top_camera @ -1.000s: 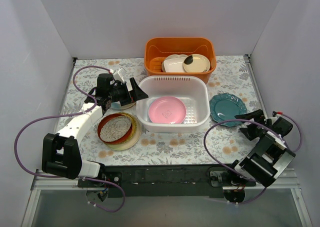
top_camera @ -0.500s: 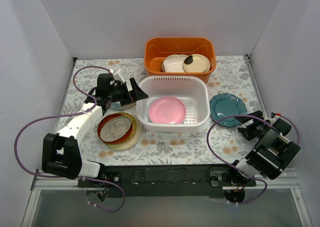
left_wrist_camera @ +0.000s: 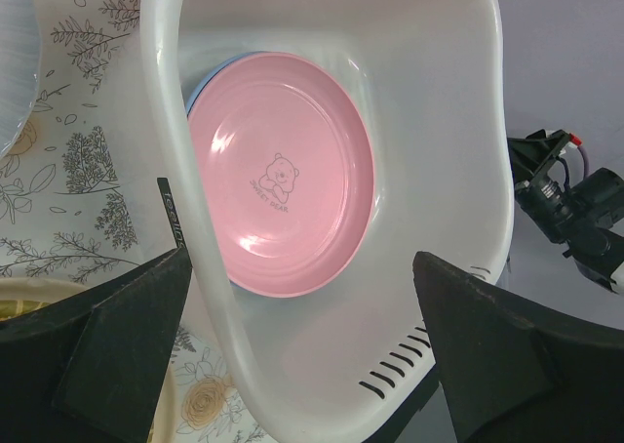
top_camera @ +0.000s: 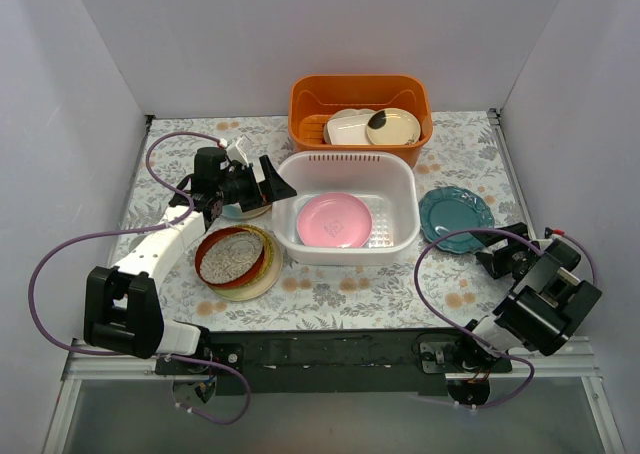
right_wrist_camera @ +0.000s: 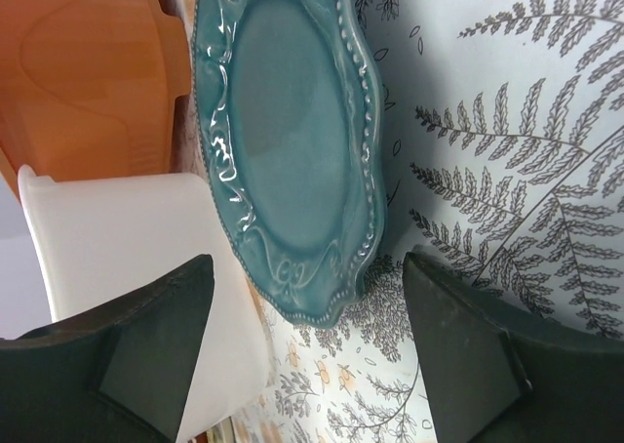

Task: Place the plates into the plastic bin on the countertop
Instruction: Pick up the plate at the center of the board.

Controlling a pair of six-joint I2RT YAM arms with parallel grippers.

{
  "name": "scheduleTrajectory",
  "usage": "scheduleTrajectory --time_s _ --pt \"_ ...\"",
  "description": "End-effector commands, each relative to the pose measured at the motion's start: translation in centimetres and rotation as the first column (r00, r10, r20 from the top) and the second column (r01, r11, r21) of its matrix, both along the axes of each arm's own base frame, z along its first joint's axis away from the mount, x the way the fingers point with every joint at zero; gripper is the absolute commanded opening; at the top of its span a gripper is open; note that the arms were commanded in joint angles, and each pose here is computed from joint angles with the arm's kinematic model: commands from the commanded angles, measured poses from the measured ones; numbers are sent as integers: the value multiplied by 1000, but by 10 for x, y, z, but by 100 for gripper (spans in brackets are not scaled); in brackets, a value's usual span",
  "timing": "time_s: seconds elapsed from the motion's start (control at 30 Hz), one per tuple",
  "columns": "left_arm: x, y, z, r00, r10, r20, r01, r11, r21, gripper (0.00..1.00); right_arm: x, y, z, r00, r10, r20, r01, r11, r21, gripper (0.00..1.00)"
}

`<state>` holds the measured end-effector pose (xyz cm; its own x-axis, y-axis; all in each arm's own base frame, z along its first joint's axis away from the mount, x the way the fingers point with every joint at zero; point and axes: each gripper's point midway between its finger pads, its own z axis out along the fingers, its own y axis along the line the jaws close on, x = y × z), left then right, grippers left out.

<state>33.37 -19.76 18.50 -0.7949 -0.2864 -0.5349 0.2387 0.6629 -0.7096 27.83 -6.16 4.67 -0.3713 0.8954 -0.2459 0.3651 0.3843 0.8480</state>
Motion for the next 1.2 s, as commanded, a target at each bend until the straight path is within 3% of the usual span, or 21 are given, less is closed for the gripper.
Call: scheduleTrajectory --time_s 0.0,0.27,0.6,1.1,1.17 --pt "-3 -4 13 999 -31 41 32 999 -21 98 -1 -6 -16 997 -62 -36 62 998 3 85" --pt "0 -4 11 999 -28 41 28 999 -19 98 1 -8 -26 995 -86 -51 87 996 15 81" --pt "0 -6 11 999 -37 37 38 999 -29 98 10 -8 -32 992 -84 -95 78 995 -62 79" --pt "-1 -6 14 998 -39 44 41 999 -32 98 22 -2 -42 988 -68 -138 65 997 -29 62" --pt "0 -6 14 998 -36 47 37 999 -30 98 24 -2 -42 988 -69 -138 65 997 -35 54"
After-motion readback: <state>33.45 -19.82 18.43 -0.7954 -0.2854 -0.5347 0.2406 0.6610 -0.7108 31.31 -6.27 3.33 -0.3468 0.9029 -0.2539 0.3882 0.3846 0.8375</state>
